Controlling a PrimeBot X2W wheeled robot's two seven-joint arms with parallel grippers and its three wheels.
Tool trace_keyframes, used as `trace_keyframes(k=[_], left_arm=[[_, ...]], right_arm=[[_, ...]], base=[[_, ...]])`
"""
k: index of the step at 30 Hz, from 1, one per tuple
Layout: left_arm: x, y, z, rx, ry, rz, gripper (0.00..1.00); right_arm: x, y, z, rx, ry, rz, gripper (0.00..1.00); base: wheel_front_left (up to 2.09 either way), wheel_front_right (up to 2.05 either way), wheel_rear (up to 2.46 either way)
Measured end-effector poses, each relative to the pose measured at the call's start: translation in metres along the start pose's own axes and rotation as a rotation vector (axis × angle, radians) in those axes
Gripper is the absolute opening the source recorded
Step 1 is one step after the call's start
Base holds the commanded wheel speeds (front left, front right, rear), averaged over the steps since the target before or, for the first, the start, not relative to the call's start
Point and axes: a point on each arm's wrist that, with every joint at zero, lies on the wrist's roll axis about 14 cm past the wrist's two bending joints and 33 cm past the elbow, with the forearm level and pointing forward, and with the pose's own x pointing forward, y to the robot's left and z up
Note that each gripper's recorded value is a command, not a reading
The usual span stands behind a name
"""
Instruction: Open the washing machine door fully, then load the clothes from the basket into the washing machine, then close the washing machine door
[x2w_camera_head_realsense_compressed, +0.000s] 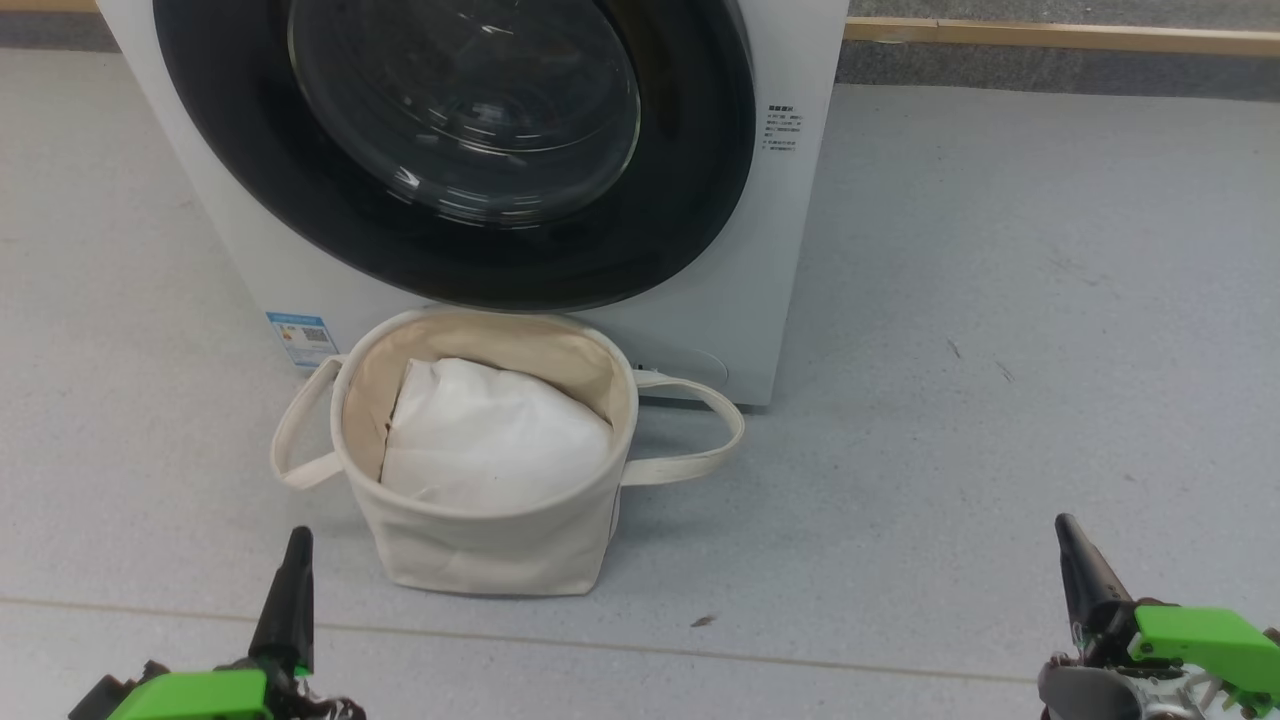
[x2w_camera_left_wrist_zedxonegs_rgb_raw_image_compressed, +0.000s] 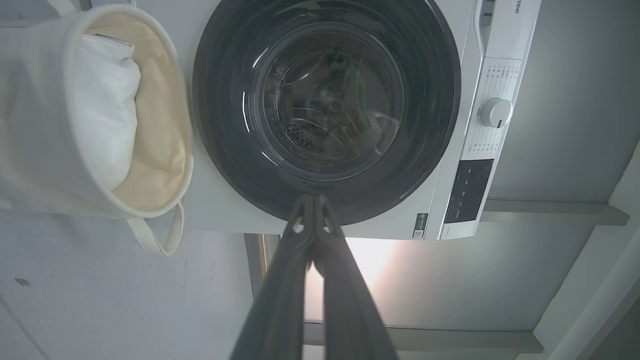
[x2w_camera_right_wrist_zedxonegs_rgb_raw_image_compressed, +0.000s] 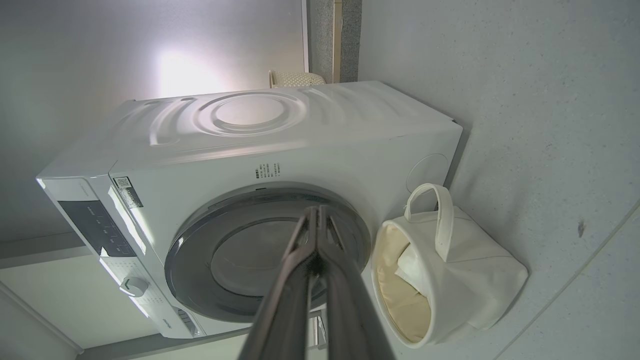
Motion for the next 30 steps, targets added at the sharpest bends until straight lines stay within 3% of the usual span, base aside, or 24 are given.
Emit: trace_keyframes(k=[30], left_arm=[[0.0,0.0,0.0,0.0,0.0,0.0,0.0]], right_arm=[[0.0,0.0,-0.0001,0.0,0.001,0.0,0.0]], base=[[0.0,0.0,0.0]])
